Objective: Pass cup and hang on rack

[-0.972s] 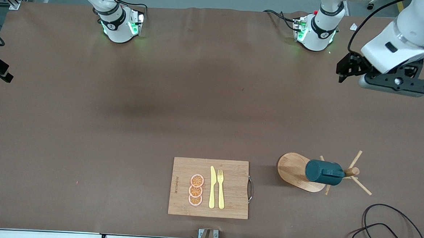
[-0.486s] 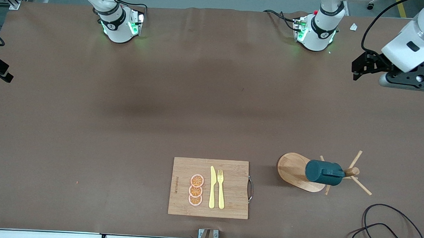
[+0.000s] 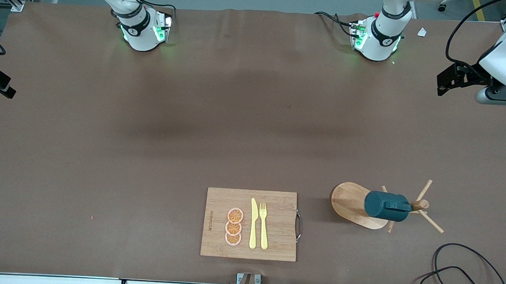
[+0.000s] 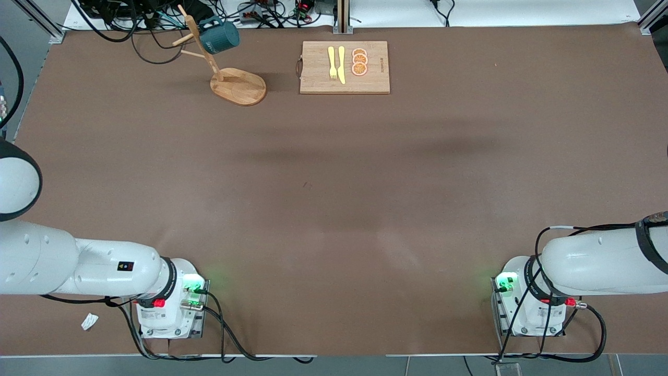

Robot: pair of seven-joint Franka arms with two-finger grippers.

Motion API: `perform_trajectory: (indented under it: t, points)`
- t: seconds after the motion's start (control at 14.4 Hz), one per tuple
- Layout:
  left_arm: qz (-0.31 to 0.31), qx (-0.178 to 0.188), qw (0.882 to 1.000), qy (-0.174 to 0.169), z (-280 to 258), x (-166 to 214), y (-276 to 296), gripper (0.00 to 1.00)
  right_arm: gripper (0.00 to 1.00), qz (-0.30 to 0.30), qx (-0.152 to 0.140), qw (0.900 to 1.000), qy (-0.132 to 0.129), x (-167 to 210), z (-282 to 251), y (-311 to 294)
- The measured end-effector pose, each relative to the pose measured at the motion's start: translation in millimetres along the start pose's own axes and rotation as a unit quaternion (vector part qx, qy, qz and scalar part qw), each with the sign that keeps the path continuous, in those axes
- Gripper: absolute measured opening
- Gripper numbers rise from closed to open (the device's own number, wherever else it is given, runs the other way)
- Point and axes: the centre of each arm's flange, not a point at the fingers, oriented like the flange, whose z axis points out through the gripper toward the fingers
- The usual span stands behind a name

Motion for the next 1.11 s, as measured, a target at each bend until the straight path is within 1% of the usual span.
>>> perform_trajectory:
  t: [0.42,0.56,0.69,0.9,1.11]
  points:
    - [-0.007,-0.001,1.0,-0.006,9,-1,-16,1.0,1.0,0.0,0.0,1.0,0.0,0,0,0]
    - [0.0,-0.001,1.0,-0.007,12,0,-25,1.0,1.0,0.0,0.0,1.0,0.0,0,0,0]
    - [0.002,-0.001,1.0,0.005,11,3,-28,1.0,1.0,0.0,0.0,1.0,0.0,0,0,0]
    - [0.003,-0.001,0.999,0.035,8,12,-28,1.0,1.0,0.0,0.0,1.0,0.0,0,0,0]
    - [0.0,-0.001,0.999,0.038,9,15,-32,1.0,1.0,0.0,0.0,1.0,0.0,0,0,0]
